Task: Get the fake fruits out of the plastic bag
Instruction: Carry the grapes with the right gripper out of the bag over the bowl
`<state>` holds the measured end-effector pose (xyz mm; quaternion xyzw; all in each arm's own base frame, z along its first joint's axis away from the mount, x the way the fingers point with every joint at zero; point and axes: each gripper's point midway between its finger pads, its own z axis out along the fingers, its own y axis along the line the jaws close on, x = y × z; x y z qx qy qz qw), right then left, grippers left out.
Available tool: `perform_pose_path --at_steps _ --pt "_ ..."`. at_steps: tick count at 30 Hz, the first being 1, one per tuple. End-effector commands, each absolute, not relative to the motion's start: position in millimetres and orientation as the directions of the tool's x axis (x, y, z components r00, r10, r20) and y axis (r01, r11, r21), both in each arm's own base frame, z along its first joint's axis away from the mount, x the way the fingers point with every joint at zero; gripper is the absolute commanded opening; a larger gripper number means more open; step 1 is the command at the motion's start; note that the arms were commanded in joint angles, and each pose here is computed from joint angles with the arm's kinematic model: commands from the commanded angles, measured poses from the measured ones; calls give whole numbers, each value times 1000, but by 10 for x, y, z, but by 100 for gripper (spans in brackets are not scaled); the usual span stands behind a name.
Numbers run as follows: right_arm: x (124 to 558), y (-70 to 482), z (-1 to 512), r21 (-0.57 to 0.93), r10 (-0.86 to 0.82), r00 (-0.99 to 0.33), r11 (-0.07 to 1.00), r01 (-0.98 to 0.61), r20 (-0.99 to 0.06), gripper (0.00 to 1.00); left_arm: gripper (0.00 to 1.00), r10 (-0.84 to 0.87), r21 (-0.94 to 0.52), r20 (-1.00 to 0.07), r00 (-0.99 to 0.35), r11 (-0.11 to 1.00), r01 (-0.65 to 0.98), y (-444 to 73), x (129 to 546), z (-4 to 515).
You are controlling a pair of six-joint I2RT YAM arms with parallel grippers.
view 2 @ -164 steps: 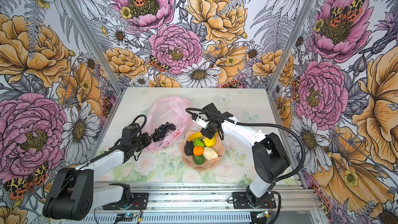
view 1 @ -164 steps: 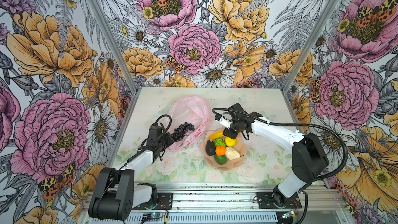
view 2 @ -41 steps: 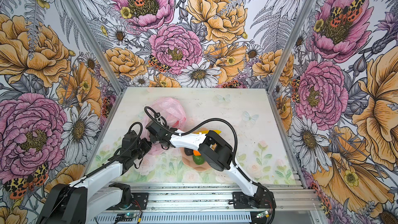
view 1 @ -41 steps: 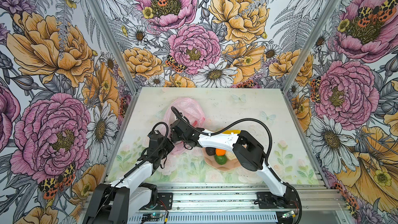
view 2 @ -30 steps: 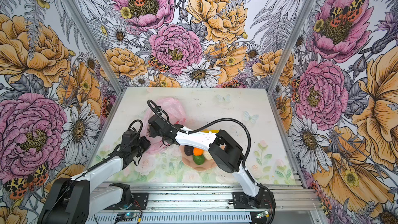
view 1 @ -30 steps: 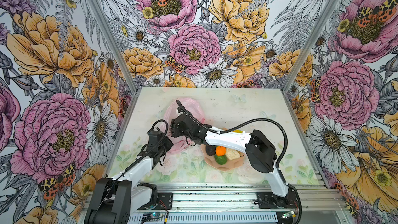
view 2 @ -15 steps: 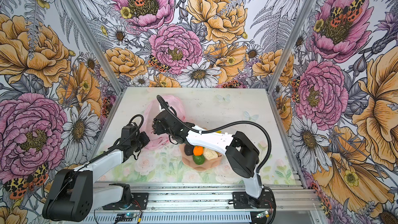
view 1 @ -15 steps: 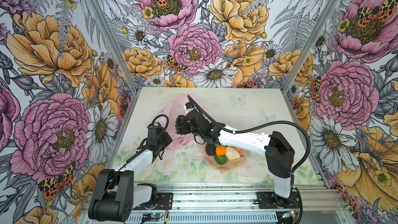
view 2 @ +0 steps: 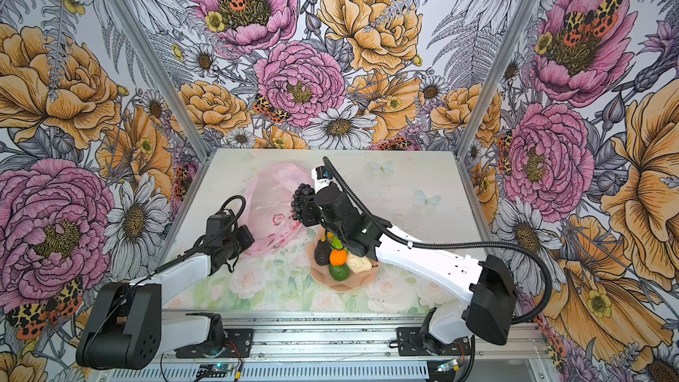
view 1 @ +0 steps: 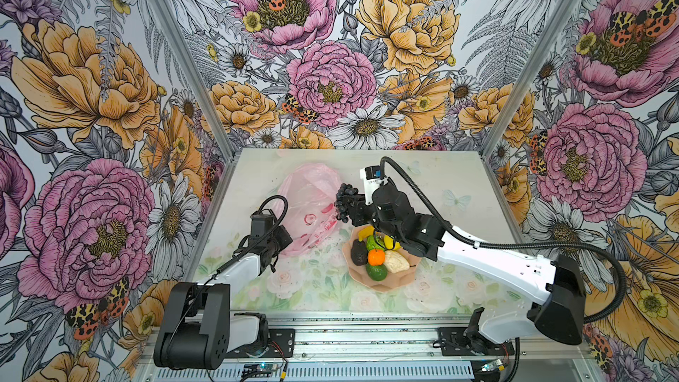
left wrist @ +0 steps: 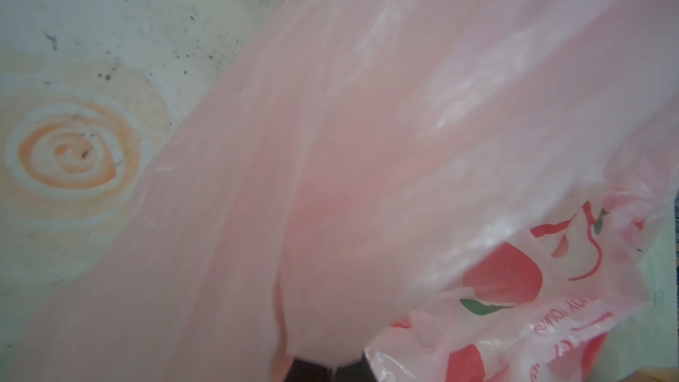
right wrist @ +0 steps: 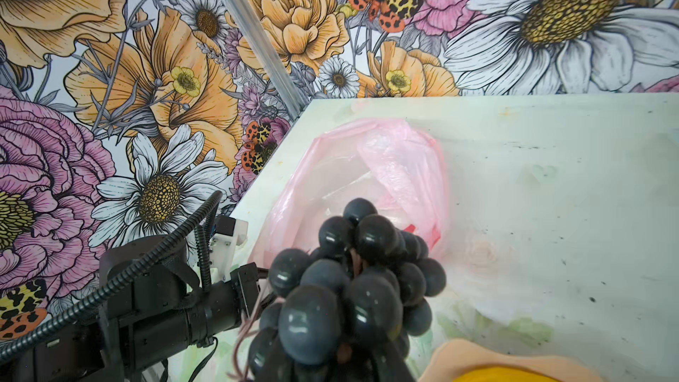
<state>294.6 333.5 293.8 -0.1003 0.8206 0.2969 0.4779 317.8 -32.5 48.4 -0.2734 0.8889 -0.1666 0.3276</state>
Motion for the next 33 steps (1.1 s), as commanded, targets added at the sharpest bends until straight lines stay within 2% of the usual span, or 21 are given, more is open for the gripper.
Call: perform_pose_path --at_steps 1,8,16,33 --pt "2859 3009 3080 371 145 -484 832 -413 -863 27 0 -587 -490 -535 -607 801 -343 -301 3265 615" --pt "2597 2514 3013 371 164 -493 857 -358 -855 27 0 -587 -490 -536 -607 802 -343 -299 3268 615" --pt "2340 2112 2596 370 161 -552 883 -290 -818 27 0 -589 -490 -551 -590 802 -343 -274 3257 649" --pt "2169 1747 1827 311 134 -627 933 -182 -768 27 0 -584 -484 -576 -573 808 -337 -265 3233 691"
